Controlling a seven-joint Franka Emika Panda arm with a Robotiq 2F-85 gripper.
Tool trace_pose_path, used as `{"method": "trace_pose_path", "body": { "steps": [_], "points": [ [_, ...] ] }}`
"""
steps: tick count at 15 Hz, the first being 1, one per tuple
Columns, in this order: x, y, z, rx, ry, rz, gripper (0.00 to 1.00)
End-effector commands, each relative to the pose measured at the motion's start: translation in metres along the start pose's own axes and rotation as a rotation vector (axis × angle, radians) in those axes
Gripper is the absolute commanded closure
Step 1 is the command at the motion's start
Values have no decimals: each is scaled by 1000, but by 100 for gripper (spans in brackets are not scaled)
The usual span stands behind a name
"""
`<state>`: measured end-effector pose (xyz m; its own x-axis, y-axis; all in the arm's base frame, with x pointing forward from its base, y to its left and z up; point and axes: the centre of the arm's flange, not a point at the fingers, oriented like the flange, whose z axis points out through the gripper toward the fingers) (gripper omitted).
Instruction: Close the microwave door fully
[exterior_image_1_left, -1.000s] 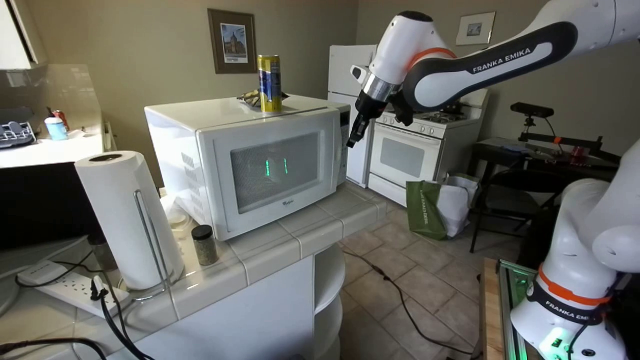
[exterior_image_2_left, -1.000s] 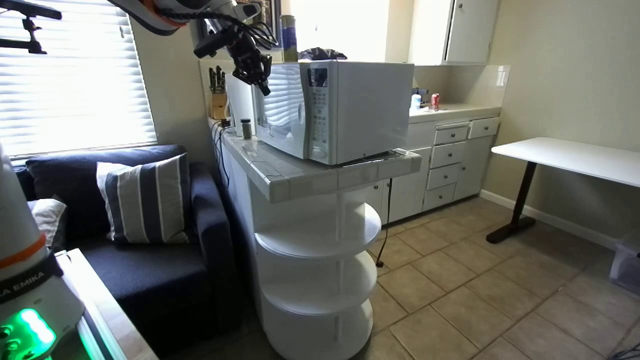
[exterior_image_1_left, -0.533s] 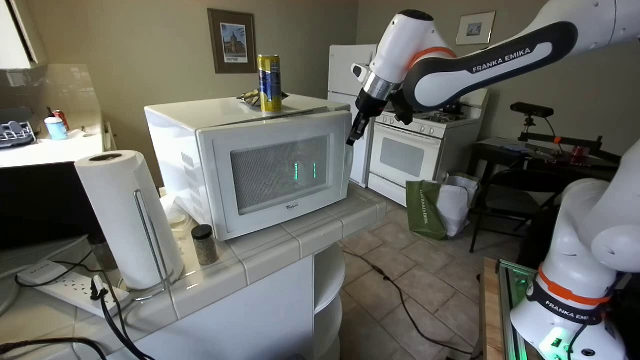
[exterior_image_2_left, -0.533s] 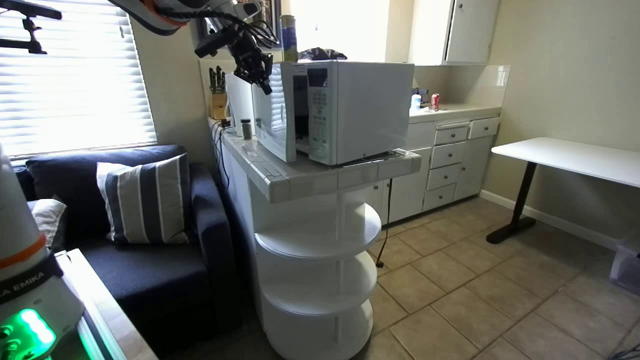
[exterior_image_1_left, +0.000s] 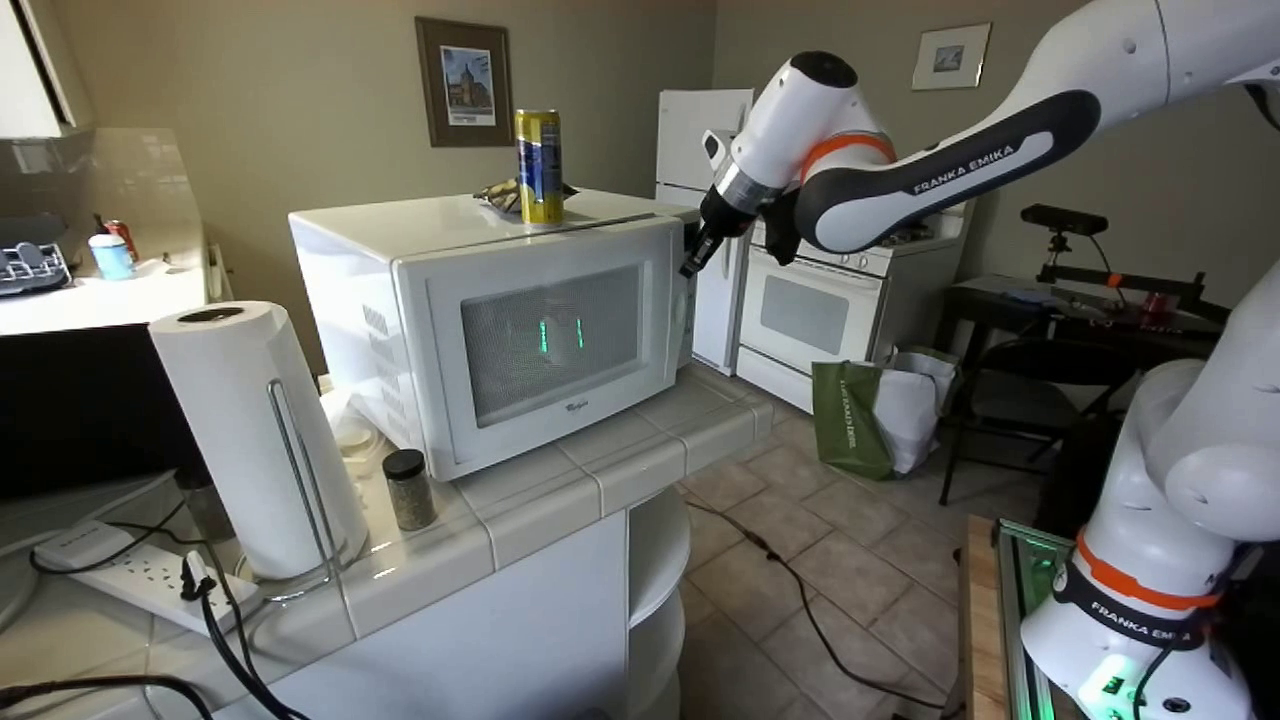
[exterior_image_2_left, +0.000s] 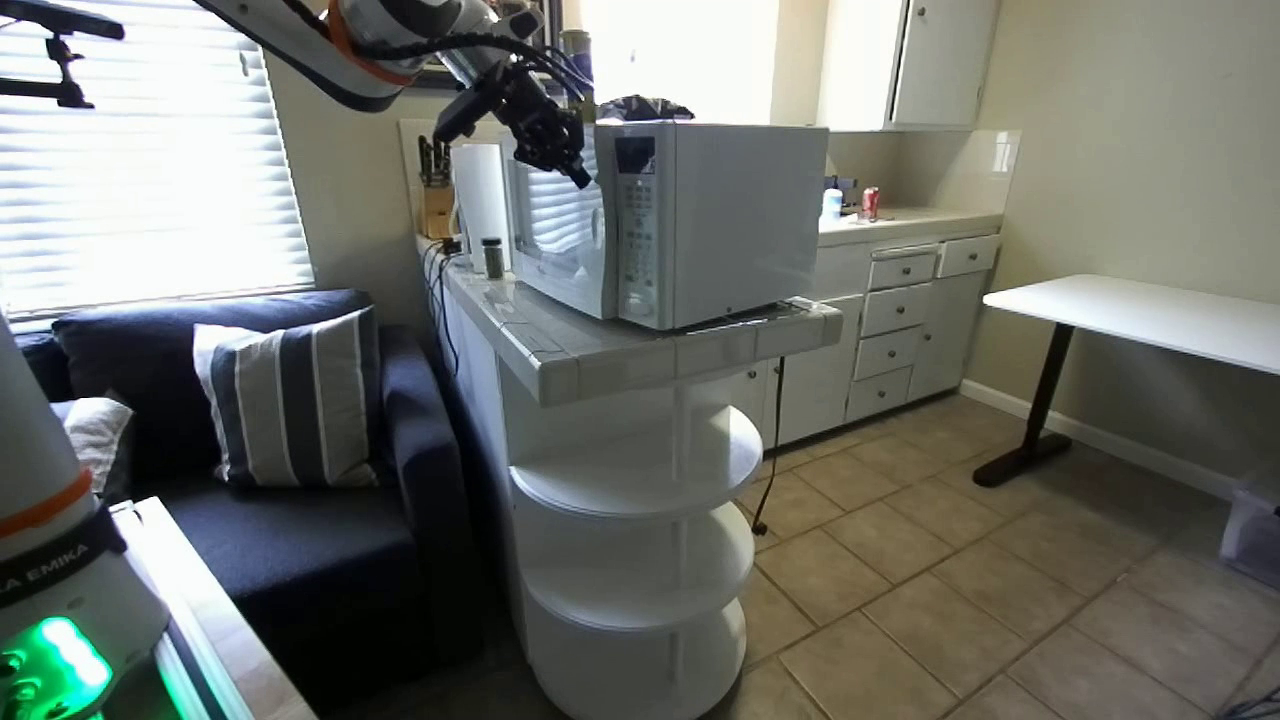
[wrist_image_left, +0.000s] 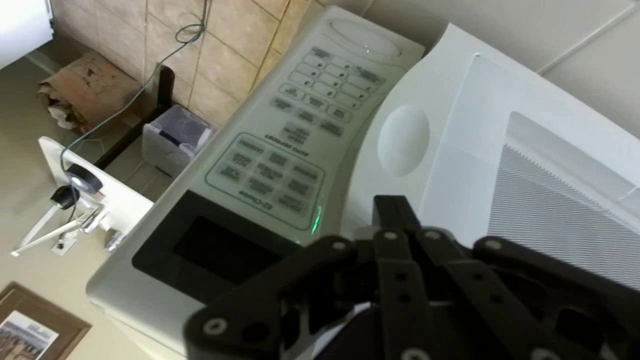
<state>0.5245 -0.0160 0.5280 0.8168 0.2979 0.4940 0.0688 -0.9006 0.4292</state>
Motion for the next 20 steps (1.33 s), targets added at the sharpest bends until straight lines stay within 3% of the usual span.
{"method": "trace_pose_path", "body": {
  "steps": [1,6,8,17,18,20],
  "points": [
    [5,-5,32,-59,65,57,100],
    [10,-12,54,-49,154,130,100],
    [10,-13,53,-56,141,145,100],
    [-8,-6,0,188,-265,189,100],
    [-8,3,-10,203,-295,196,74],
    [-8,23,-33,232,-324,200,67]
  ]
}}
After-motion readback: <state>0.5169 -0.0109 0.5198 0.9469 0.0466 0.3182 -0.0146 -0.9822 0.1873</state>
